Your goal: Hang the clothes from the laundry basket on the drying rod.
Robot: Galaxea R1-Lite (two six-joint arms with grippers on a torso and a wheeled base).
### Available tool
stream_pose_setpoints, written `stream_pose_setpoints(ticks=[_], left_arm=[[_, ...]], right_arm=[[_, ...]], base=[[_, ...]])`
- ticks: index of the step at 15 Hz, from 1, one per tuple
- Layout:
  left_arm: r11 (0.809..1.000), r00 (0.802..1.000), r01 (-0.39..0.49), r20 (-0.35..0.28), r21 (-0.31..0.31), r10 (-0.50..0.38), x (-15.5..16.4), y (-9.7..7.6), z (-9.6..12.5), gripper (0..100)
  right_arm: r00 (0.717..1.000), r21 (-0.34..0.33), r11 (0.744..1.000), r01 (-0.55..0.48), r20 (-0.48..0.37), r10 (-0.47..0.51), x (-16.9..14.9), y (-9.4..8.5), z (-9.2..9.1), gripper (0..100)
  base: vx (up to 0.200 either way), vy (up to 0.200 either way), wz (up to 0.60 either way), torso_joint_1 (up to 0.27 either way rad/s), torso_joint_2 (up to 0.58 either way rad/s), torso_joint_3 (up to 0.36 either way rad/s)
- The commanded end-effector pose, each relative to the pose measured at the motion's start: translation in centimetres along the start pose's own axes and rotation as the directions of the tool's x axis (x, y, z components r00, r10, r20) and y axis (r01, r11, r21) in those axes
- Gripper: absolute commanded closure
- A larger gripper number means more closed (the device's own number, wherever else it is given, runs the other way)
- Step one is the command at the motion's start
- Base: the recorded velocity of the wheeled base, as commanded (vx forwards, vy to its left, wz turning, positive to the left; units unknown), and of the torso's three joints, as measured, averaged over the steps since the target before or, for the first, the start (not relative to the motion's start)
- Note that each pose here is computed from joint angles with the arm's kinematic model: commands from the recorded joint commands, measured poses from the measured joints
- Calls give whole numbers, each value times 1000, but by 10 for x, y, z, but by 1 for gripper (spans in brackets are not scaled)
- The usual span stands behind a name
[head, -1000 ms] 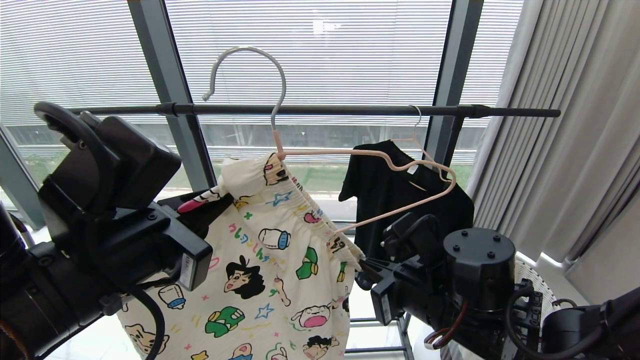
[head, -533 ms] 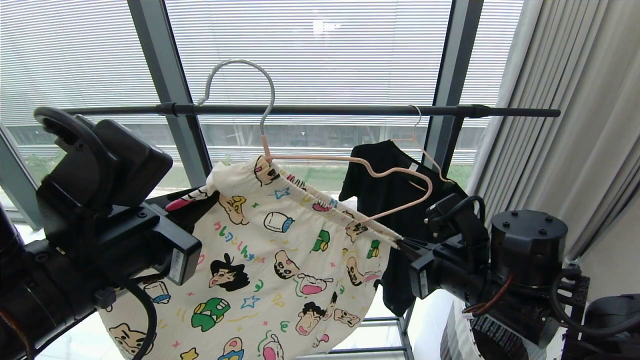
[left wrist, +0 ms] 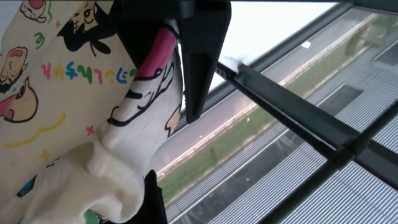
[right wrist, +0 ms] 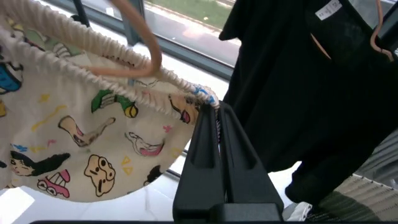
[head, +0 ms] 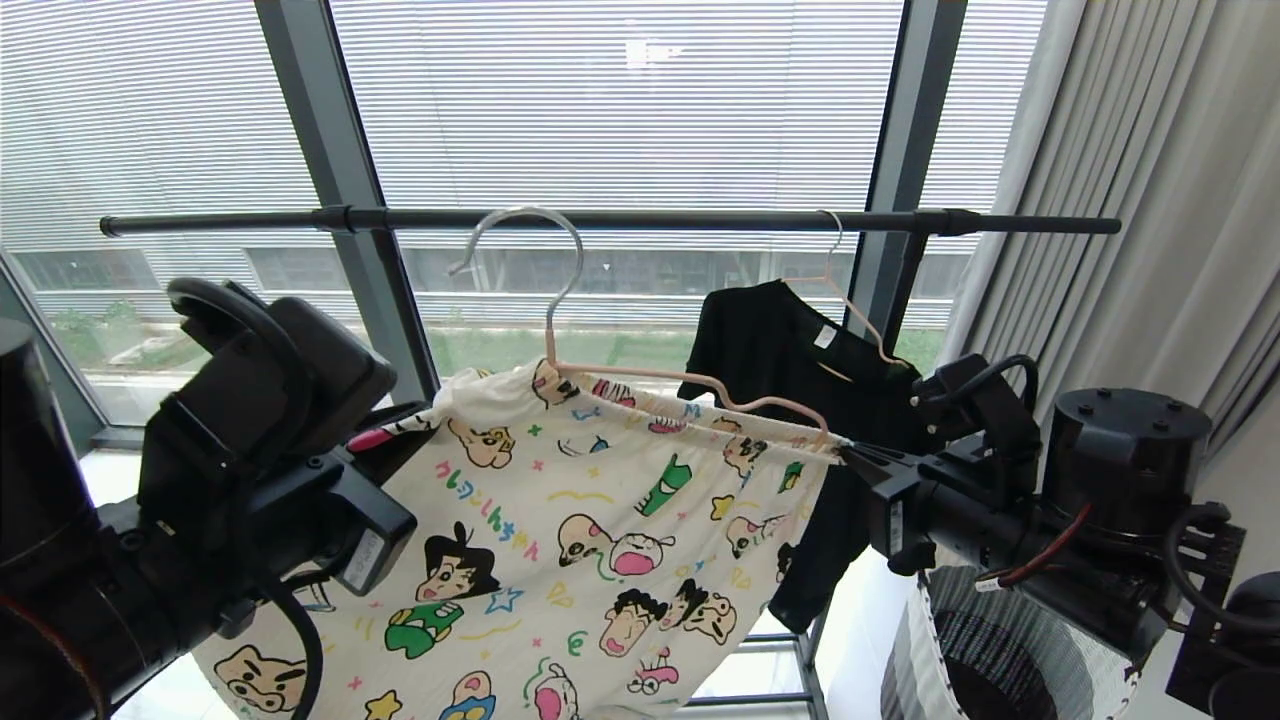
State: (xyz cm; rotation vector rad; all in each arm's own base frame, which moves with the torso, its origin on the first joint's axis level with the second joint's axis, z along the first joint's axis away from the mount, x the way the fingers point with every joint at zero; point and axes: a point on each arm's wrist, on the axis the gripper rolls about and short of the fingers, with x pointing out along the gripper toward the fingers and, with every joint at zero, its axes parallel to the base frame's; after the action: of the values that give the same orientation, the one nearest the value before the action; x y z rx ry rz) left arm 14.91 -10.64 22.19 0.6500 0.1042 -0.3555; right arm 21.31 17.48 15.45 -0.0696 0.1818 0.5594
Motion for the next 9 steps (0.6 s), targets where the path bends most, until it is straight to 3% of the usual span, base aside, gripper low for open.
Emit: stream_pose_setpoints(ticks=[1, 6, 9], left_arm=[[1000, 999, 20, -33, 16, -20, 4, -5, -5, 100], [999, 991, 18, -132, 50, -11, 23, -17, -14, 100], [999, 988, 1, -152, 52, 7, 27, -19, -14, 100]], right_arm=[[1000, 4, 1000, -15, 23, 15, -3, 0, 5, 100], [993, 2, 995, -97, 65, 96, -13, -2, 16, 100], [978, -5, 984, -179, 105, 178, -27, -3, 31, 100]], base=[[0, 0, 0, 0, 0, 0], [0, 0, 0, 0, 0, 0], [0, 0, 0, 0, 0, 0]])
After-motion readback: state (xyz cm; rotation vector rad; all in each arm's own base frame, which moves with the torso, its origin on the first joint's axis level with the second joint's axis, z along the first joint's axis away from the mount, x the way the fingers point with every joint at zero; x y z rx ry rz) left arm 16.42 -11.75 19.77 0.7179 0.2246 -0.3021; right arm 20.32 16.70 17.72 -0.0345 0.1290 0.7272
